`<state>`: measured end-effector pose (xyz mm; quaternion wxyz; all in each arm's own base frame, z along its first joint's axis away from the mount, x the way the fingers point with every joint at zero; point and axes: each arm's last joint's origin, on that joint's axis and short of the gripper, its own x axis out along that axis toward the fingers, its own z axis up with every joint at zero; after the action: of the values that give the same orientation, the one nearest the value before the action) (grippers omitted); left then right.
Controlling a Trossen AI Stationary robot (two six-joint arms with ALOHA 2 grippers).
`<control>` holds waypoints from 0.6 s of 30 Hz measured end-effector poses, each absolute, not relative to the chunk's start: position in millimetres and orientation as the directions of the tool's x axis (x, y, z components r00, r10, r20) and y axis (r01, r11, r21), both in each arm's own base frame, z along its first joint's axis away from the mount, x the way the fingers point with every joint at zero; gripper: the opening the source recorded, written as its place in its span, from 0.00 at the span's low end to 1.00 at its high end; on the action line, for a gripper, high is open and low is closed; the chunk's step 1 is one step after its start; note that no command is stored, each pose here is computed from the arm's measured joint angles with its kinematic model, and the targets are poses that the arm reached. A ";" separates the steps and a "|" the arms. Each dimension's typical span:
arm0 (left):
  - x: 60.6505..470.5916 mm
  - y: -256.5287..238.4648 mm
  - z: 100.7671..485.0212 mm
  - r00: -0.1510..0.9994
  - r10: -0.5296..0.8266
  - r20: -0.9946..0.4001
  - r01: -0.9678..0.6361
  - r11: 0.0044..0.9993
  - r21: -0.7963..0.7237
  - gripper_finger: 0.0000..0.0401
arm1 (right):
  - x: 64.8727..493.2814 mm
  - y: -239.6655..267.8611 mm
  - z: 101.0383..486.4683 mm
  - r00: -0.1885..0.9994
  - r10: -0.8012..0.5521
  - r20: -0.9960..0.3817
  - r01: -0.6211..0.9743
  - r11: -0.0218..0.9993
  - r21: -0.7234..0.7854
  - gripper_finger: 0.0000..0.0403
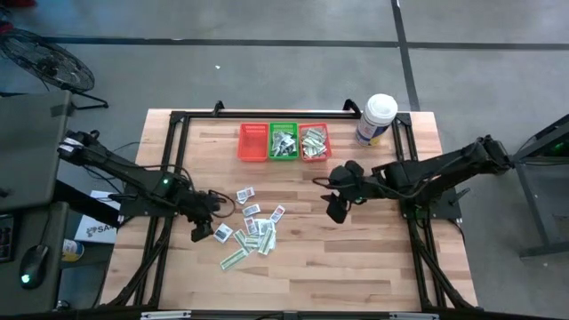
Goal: Pick & Place First Aid Supplies
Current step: Put the ointment pack into the left orange bin
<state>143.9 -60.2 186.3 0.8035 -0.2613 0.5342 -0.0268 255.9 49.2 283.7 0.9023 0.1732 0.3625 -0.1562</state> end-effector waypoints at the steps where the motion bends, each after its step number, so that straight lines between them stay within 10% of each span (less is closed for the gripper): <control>1: 145.2 -60.8 183.9 0.412 -0.321 -0.853 -0.249 0.861 -0.444 0.60 | 255.2 51.2 283.4 0.687 -0.151 -0.711 0.400 0.895 0.196 0.42; 18: 194.6 -42.4 177.2 0.512 0.089 -0.854 -0.639 0.704 -0.309 0.60 | 253.2 66.0 284.7 0.709 -0.126 -0.694 0.344 0.921 0.184 0.42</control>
<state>194.6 -42.4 177.2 0.8114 -0.3124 0.4401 0.2244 253.2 66.0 284.7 0.9119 0.1516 0.3590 -0.1289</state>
